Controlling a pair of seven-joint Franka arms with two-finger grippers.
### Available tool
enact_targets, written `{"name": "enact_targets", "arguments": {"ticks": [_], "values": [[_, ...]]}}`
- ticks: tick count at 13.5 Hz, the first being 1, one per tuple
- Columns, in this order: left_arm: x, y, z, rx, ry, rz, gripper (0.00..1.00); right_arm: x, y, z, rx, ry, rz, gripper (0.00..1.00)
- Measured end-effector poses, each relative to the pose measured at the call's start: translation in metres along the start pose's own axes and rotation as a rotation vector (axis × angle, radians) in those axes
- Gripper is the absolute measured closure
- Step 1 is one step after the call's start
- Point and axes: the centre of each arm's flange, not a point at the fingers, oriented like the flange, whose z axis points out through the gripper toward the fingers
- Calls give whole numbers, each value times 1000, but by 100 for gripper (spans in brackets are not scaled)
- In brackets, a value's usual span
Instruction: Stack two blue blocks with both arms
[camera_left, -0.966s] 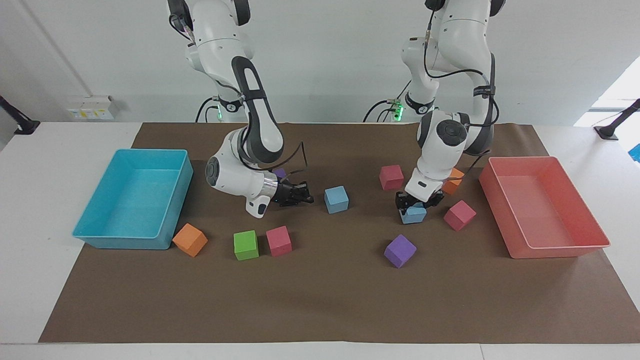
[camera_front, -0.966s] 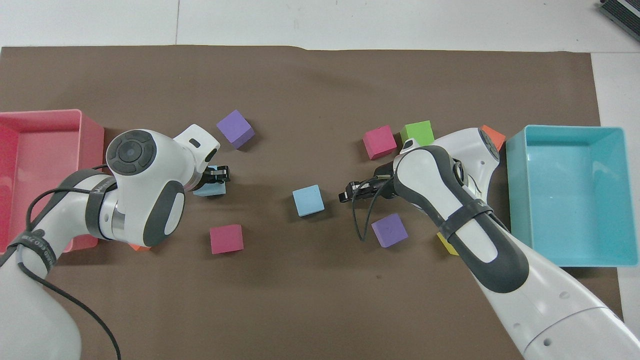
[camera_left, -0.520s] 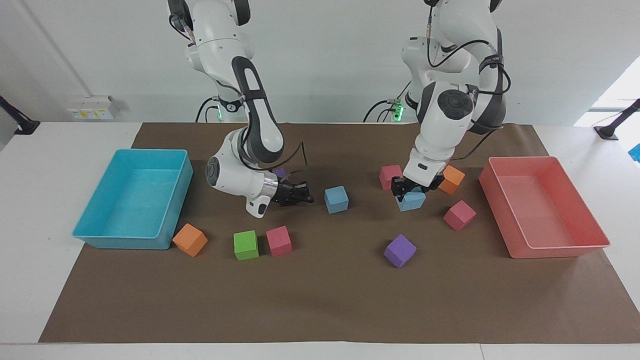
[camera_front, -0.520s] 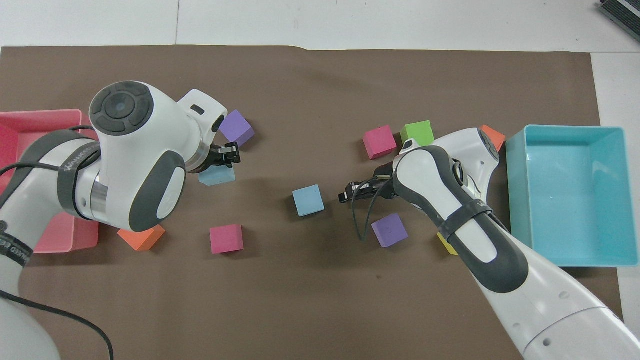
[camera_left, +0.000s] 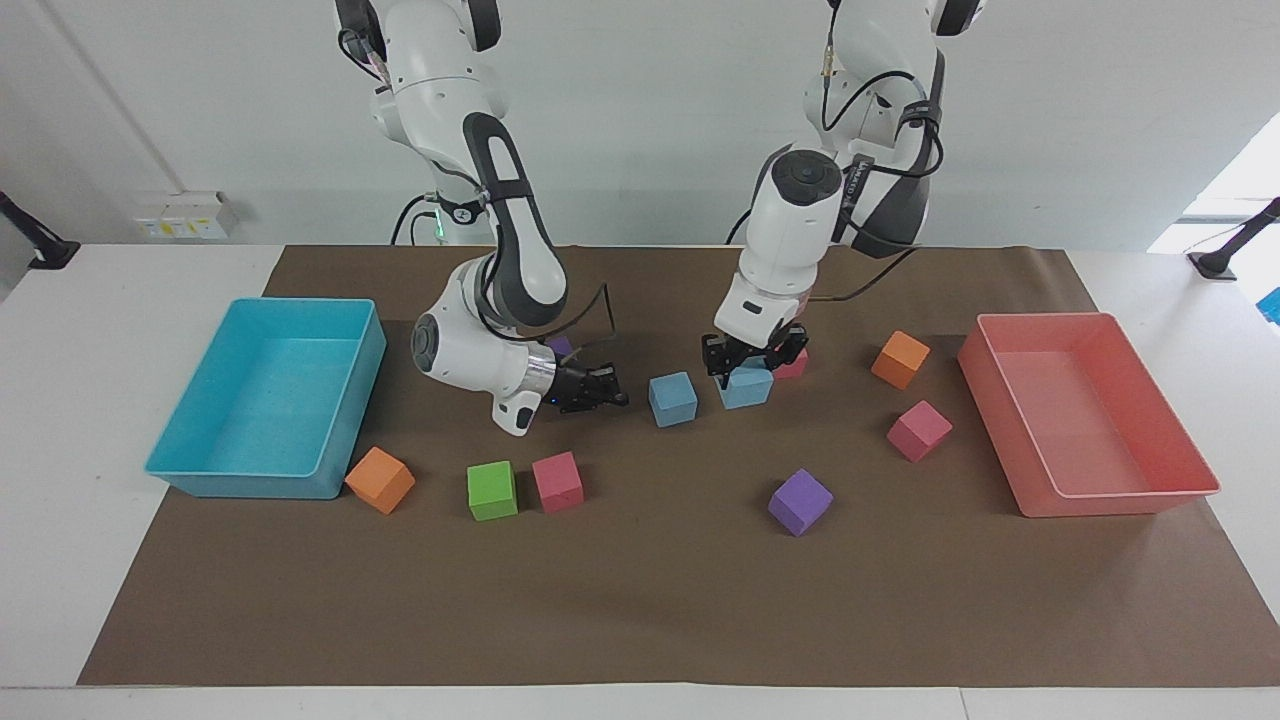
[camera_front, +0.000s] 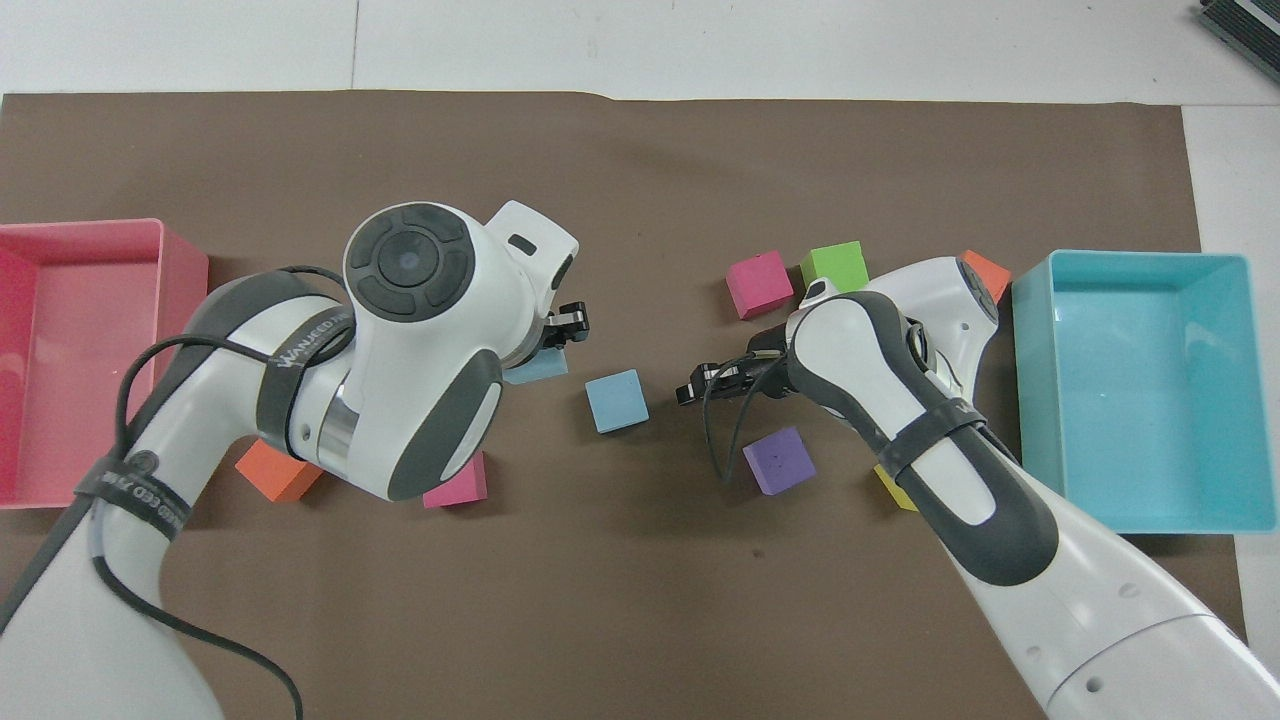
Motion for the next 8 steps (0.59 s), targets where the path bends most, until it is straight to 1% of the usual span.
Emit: {"name": "enact_targets", "arguments": {"ticks": [5, 8], "values": [[-31, 42, 16, -16, 5, 18, 40, 1, 1, -1, 7, 6, 7, 99], [-42, 57, 32, -17, 2, 17, 40, 1, 1, -2, 13, 10, 12, 99]]}}
